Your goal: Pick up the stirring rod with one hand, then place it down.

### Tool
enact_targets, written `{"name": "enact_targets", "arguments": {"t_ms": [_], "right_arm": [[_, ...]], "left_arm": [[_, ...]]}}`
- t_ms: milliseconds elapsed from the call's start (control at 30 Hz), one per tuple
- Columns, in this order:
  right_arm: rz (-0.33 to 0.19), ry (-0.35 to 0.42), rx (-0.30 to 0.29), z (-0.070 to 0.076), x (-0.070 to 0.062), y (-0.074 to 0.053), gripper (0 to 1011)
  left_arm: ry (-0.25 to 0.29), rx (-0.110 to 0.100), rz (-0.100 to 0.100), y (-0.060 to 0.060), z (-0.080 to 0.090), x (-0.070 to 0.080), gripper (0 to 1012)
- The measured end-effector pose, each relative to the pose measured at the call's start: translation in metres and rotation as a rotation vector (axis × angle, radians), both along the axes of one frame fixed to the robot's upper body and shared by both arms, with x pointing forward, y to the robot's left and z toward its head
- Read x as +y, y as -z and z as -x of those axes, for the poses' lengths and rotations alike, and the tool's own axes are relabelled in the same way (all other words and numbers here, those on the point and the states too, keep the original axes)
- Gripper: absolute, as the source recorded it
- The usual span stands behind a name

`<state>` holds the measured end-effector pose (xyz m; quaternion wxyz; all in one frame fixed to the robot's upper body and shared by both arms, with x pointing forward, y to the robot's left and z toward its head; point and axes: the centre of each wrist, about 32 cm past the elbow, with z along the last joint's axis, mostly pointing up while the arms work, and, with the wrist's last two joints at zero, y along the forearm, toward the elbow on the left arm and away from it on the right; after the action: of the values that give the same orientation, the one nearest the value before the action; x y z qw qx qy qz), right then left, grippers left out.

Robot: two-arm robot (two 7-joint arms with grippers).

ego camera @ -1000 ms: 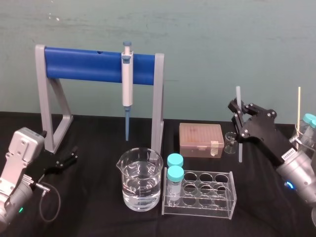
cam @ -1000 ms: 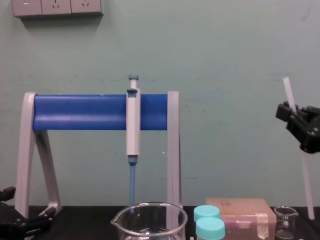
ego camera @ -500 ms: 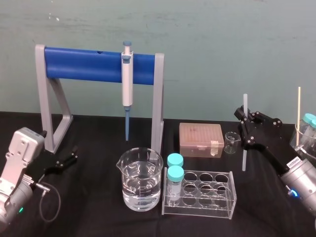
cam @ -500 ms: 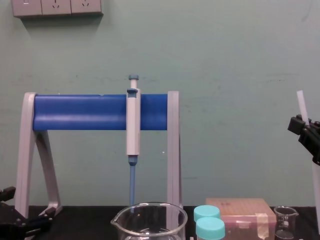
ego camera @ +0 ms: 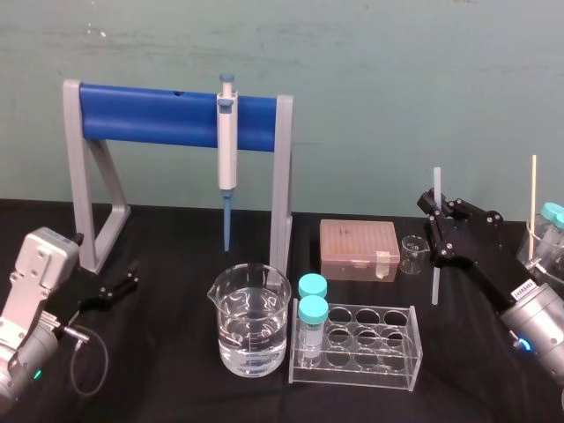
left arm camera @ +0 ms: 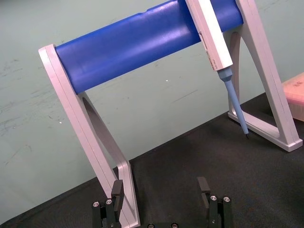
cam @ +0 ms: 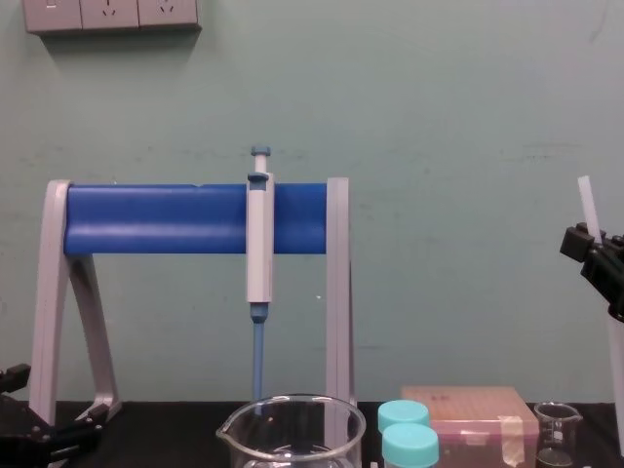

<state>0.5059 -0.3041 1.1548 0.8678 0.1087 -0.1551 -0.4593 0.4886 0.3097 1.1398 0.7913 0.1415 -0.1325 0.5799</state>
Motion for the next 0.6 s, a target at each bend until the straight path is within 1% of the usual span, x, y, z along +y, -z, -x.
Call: {"name": "enact_targets", "arguments": {"t_ms": [600], "right_arm": [[0.001,-0.001,-0.002,-0.0003,-0.0001,-0.0001,72]], "left_arm": [[0.000,0.000,0.000,0.0000,0.0000,0.0000,1000]]}}
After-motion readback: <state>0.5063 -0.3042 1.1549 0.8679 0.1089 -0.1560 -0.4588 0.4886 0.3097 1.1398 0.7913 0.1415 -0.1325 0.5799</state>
